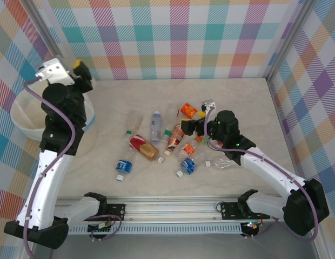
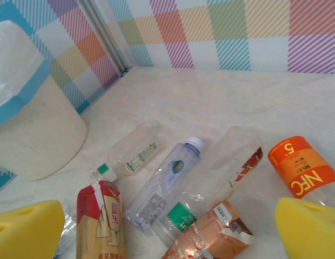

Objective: Put the plastic bottles in the bin

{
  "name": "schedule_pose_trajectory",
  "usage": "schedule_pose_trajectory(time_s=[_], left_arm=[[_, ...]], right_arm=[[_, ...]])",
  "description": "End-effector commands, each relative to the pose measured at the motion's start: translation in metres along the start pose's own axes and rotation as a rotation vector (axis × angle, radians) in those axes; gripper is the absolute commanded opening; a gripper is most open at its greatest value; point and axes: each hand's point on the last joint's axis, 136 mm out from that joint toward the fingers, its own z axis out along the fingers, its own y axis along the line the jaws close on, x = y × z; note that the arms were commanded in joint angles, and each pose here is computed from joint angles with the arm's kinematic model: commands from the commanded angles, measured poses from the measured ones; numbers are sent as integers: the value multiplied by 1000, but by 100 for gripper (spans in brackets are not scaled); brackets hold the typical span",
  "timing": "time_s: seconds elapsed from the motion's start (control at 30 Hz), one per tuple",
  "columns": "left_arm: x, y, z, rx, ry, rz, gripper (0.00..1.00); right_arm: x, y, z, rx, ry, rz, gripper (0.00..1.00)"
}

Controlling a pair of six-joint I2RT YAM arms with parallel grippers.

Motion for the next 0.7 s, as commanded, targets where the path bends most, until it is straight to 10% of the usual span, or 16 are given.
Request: schedule_pose_trajectory(time_s=[0.0, 0.67], left_arm=[[-1, 69, 16, -312, -9, 115, 54], [188, 223, 45, -643, 476, -141, 58]], right_arm=[[-23, -1, -6, 40, -48, -24, 100], [-3, -10, 16, 57, 83, 7, 100]])
